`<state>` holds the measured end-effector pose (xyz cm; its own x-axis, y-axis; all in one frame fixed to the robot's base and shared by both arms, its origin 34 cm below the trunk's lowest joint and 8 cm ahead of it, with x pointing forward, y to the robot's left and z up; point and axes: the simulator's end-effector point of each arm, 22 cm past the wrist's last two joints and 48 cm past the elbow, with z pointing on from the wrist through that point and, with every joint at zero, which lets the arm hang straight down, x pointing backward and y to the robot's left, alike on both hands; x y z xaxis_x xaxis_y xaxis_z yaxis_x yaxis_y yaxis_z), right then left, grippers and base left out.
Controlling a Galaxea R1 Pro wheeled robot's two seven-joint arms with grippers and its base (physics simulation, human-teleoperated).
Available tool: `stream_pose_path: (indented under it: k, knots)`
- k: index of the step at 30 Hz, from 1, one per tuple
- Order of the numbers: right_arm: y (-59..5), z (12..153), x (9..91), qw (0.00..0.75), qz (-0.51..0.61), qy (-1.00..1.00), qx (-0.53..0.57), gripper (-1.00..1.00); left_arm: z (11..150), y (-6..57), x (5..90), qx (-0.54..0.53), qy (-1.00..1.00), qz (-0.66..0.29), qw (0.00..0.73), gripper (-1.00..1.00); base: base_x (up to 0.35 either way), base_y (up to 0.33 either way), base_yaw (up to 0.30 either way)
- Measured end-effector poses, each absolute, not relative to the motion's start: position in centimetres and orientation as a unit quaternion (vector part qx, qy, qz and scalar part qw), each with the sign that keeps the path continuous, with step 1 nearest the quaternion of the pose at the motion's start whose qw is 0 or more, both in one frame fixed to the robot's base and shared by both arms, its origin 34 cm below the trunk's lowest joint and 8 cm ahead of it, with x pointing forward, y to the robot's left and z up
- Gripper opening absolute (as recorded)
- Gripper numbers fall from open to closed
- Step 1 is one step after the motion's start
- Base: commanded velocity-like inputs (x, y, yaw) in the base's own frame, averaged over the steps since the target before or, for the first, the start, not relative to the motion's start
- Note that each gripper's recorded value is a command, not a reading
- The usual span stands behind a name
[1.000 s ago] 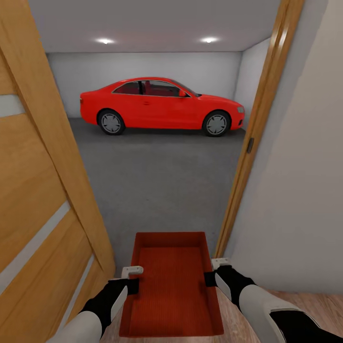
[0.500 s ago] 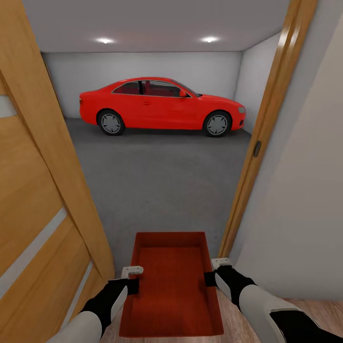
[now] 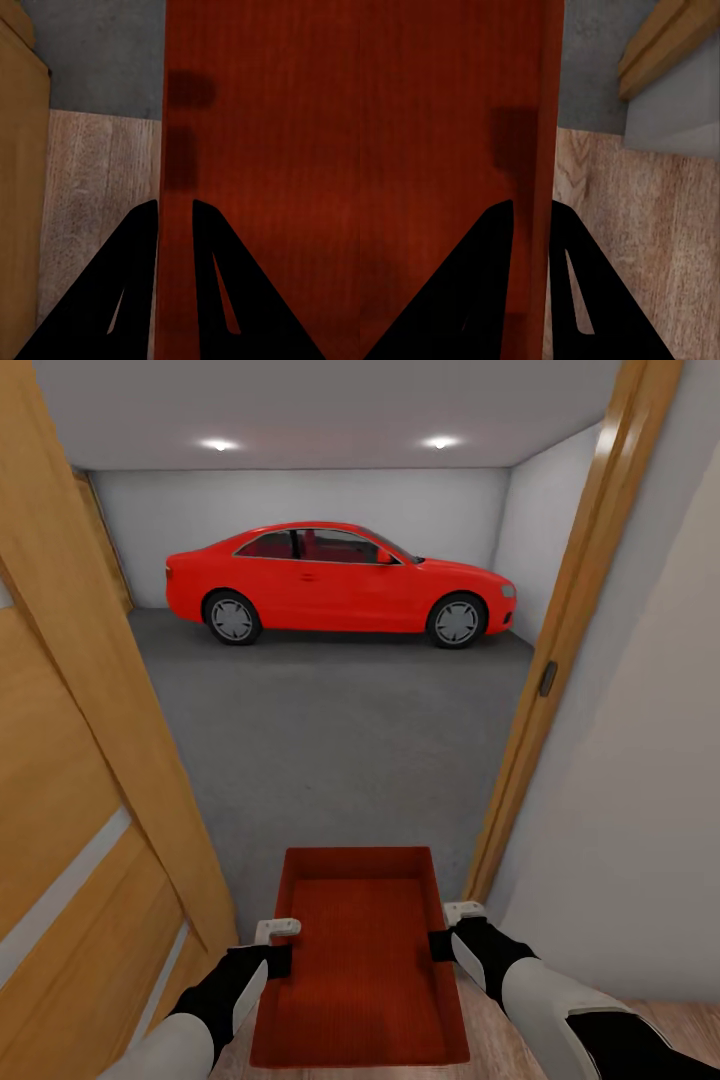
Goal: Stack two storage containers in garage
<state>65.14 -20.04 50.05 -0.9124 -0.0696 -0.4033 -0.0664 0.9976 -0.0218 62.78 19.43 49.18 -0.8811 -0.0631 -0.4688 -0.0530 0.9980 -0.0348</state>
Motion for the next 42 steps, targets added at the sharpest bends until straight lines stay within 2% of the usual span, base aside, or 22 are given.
stream_pose_path:
  k: [26,42]
  knots:
    - [-20.04,50.02,65.14,0.206,-0.004,0.978,-0.035,-1.00,49.16,19.43,62.80,-0.030,0.970,-0.010,0.242,-1.00,0.050,0.034,0.000]
    - [-20.04,50.02,65.13,0.206,-0.004,0.978,-0.035,-1.00,49.16,19.43,62.78,-0.030,0.970,-0.010,0.242,-1.00,0.117,0.001,0.000]
